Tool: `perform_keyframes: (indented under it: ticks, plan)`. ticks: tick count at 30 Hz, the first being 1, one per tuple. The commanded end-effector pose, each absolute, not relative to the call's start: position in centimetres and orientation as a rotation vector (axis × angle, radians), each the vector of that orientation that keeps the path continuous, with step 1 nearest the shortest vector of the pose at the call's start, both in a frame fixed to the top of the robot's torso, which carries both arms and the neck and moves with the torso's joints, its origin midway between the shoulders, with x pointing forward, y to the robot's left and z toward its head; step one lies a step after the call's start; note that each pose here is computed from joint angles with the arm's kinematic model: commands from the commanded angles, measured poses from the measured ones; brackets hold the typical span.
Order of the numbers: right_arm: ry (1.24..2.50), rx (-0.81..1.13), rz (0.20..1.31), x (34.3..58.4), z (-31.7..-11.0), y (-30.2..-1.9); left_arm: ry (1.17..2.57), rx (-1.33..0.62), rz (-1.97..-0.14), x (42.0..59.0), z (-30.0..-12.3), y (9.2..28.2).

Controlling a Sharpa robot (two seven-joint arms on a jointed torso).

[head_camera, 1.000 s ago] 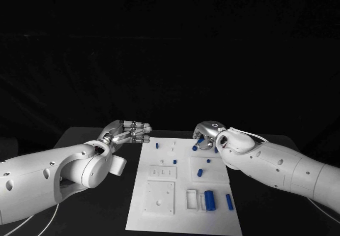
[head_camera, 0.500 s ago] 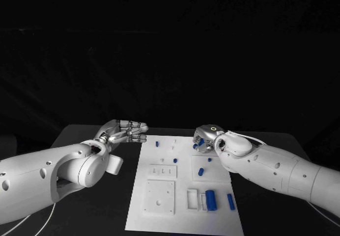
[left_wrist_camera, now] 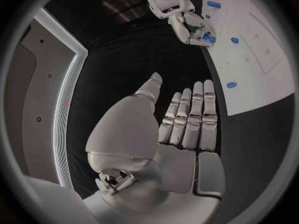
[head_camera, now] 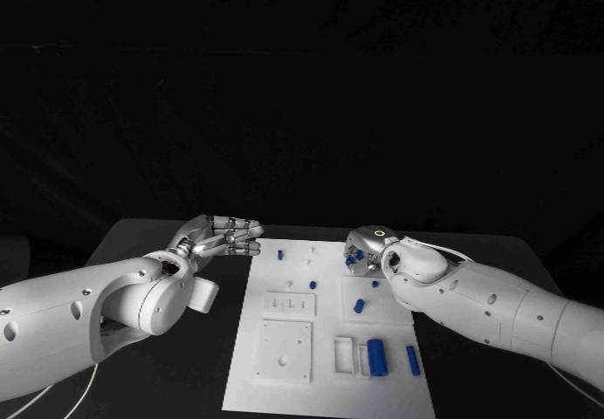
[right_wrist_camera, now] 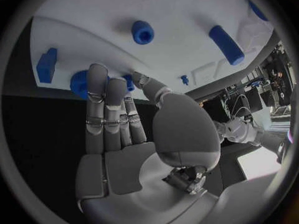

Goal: Assemble the parts on the task board

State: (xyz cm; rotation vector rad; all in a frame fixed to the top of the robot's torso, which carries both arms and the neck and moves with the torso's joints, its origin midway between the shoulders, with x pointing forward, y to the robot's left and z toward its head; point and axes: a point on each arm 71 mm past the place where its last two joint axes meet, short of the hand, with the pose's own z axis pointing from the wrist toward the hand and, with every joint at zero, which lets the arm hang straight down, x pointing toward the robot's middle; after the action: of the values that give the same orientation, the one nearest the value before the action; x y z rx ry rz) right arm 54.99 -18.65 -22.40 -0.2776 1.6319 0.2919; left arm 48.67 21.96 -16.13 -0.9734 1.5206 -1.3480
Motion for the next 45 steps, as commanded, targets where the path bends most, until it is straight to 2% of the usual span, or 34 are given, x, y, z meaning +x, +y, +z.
perform_keyframes:
  ticks: [1, 10, 20, 34, 45]
  plan:
    - [1.617, -0.288, 0.269, 55.0, -22.3, -18.7, 1.526, -0.963, -1.365, 48.7, -16.0, 21.8]
    - [1.599, -0.291, 0.278, 54.8, -22.1, -18.3, 1.528, -0.965, -1.363, 48.7, -16.0, 21.8]
    - [1.485, -0.259, 0.292, 54.5, -21.0, -17.9, 1.526, -0.97, -1.353, 48.8, -16.1, 22.1]
    - [1.405, -0.204, 0.305, 54.7, -19.0, -15.3, 1.526, -0.976, -1.344, 49.1, -16.2, 22.0]
    - [1.389, -0.204, 0.325, 55.3, -18.8, -12.8, 1.535, -0.971, -1.355, 49.1, -16.2, 21.4]
